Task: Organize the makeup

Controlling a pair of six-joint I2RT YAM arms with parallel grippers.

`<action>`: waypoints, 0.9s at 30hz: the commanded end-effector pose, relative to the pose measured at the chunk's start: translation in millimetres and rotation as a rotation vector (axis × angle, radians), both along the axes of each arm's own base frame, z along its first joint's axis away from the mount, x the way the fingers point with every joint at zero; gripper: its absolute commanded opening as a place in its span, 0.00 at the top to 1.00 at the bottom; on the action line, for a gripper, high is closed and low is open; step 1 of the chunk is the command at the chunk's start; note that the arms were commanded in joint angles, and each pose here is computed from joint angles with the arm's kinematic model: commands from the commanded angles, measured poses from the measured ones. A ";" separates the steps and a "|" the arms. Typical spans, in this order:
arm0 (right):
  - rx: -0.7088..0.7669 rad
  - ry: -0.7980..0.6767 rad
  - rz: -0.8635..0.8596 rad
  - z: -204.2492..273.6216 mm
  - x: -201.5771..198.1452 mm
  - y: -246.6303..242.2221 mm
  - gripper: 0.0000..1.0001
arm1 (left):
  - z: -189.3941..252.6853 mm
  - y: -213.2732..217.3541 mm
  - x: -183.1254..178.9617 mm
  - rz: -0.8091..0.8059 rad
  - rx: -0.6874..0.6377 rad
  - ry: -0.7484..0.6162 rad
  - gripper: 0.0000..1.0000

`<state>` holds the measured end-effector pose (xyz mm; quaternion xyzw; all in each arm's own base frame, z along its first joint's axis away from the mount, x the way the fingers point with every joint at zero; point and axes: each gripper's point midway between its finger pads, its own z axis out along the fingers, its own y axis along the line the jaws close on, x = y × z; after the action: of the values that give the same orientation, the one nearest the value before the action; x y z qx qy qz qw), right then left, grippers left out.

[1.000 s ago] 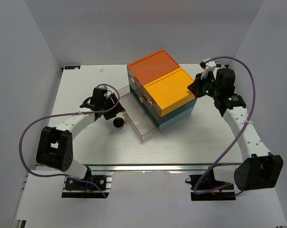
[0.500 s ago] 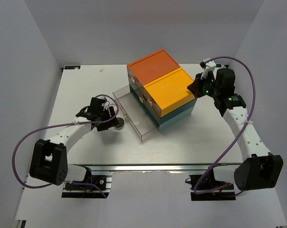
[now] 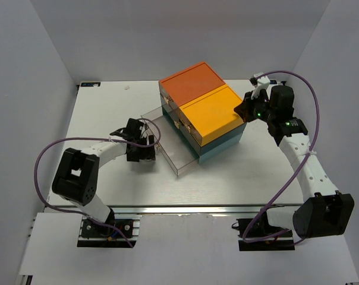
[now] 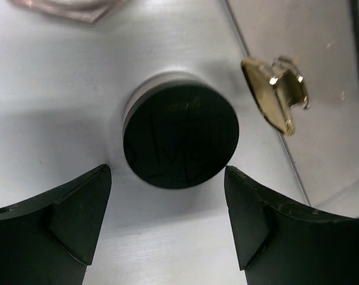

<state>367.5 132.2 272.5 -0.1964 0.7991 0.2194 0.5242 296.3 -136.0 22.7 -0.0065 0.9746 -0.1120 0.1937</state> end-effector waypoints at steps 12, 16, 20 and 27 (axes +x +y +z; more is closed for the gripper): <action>0.012 -0.052 -0.007 14.4 4.4 -3.1 1.00 | -2.3 6.2 46.8 0.031 0.172 -0.100 0.18; 0.012 -0.052 -0.006 14.6 4.6 -2.4 1.00 | -8.8 3.7 46.7 0.024 0.187 -0.092 0.17; 0.012 -0.053 -0.007 15.5 5.7 -2.9 1.00 | -12.2 3.4 48.5 0.025 0.198 -0.095 0.26; 0.012 -0.052 -0.006 15.4 4.5 -2.8 1.00 | 2.9 10.5 44.3 0.076 0.197 -0.127 0.73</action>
<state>368.3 129.9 272.4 -0.1938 0.7998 0.2178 0.5247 343.6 -129.8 17.0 -0.0022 0.9691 -0.0107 0.2465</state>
